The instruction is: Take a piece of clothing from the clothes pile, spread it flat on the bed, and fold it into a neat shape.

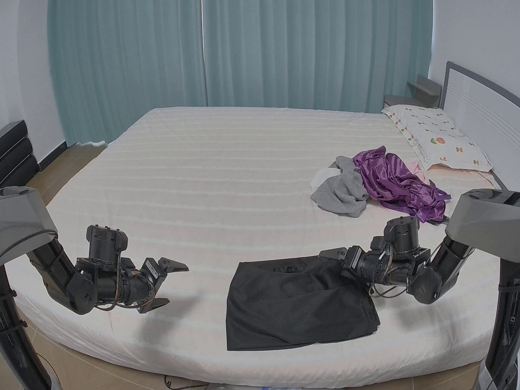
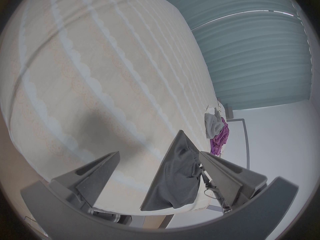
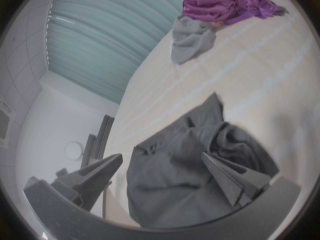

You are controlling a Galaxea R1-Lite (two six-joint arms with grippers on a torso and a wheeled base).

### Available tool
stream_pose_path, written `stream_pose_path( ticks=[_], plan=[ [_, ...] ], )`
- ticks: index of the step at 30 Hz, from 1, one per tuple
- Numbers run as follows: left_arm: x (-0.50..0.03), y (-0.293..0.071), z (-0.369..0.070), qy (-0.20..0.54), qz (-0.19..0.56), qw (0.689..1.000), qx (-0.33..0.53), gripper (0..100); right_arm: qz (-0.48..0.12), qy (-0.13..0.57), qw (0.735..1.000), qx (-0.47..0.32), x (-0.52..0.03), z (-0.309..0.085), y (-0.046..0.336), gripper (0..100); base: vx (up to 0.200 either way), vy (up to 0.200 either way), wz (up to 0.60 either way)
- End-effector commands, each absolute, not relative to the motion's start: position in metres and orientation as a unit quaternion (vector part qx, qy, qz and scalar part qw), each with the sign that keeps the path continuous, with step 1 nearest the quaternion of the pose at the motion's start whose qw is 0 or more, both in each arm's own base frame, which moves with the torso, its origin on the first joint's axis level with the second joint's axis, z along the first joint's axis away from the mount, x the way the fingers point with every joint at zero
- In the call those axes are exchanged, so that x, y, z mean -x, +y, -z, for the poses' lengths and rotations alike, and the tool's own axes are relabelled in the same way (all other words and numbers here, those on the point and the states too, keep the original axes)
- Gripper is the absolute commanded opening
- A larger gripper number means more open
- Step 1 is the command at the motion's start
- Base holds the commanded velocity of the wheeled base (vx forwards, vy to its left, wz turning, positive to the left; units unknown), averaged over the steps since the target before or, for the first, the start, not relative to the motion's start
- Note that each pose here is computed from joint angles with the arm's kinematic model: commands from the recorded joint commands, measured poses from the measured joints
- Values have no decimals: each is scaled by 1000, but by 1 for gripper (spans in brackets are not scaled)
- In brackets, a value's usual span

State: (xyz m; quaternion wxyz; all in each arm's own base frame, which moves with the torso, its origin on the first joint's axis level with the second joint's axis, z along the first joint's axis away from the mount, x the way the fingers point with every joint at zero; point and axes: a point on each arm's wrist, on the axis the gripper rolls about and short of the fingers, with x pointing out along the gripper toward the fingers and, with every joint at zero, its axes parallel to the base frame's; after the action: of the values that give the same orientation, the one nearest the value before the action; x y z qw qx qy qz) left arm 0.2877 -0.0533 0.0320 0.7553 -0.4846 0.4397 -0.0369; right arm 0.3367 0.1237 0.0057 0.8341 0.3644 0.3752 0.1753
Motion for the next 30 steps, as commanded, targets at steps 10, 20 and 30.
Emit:
stream_pose_path(
  ticks=[10, 20, 30],
  plan=[
    [-307, -58, -34, 419, 38, 769, 481, 100, -112, 351, 856, -363, -378, 28, 74, 100, 0, 0, 0],
    [-341, -101, -30, 401, 64, 793, 455, 100, -136, 368, 849, -353, -368, 33, 88, 100, 0, 0, 0],
    [-364, -134, -17, 401, 101, 801, 432, 100, -136, 344, 860, -351, -366, 18, 79, 0, 0, 0, 0]
  ],
)
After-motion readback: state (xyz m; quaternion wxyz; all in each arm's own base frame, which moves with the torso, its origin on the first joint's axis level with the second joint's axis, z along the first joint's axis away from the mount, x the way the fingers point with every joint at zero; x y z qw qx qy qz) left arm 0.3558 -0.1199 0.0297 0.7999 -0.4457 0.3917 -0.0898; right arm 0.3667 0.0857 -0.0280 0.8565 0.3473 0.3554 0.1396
